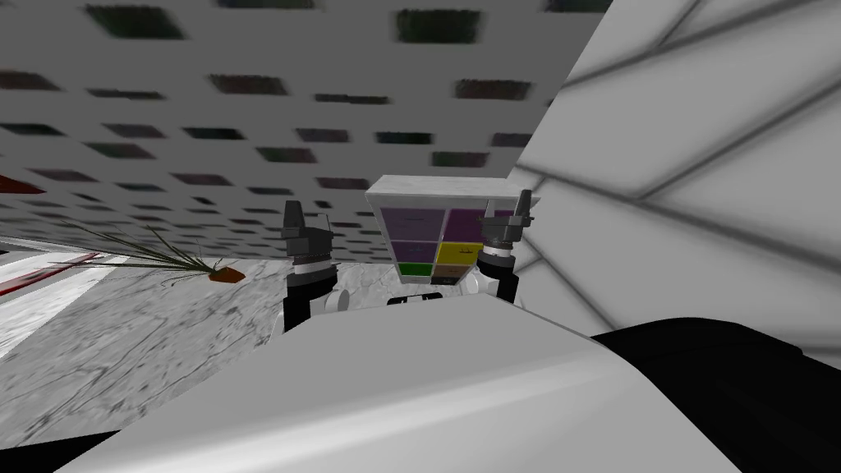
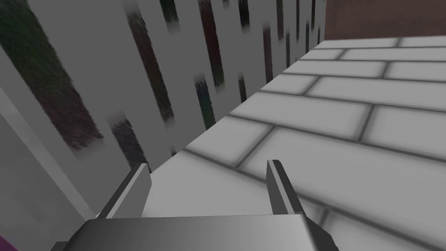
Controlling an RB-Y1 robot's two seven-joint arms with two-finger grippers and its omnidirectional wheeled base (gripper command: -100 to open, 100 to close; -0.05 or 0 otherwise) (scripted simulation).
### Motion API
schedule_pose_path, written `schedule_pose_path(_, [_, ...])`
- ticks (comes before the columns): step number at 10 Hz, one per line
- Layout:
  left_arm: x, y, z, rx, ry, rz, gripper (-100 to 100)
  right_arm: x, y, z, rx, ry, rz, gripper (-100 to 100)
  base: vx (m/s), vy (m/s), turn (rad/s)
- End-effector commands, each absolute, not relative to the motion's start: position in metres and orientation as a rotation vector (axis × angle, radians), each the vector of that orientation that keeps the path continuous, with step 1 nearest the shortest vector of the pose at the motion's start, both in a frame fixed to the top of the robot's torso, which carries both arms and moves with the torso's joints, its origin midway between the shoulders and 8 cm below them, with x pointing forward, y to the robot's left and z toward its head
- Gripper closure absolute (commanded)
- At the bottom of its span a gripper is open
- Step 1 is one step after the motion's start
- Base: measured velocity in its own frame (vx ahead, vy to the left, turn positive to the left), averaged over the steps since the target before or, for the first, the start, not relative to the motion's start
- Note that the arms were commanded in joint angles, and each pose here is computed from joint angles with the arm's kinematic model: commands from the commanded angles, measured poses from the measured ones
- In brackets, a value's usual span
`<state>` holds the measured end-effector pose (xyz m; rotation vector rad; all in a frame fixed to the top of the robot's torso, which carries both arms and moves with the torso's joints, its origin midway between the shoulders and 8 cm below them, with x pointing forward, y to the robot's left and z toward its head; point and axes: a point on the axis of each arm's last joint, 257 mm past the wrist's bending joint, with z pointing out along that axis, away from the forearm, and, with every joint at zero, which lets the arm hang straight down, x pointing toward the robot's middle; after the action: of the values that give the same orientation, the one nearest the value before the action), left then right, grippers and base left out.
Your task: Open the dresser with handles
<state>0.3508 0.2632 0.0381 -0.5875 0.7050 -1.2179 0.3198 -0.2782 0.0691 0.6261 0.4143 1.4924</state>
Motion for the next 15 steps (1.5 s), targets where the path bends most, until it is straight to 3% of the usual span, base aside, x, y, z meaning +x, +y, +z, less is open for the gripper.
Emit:
schedule_pose_path(1, [0.351,0.263,0.038,-0.587,0.705,-1.218,0,0.320,-0.278,0.069,0.626,0.414,1.492,0,0.000,0.000,0.000])
schedule_pose_path(2, [0.351,0.263,0.038,-0.587,0.705,-1.218,0,0.322,-0.273,0.068,0.592,0.465,1.475,-100,0.008,0.013,-0.017])
schedule_pose_path(15, [0.351,0.263,0.038,-0.588,0.705,-1.218,0,0.348,-0.262,0.031,0.125,0.923,0.842,-100,0.016,0.084,-0.074])
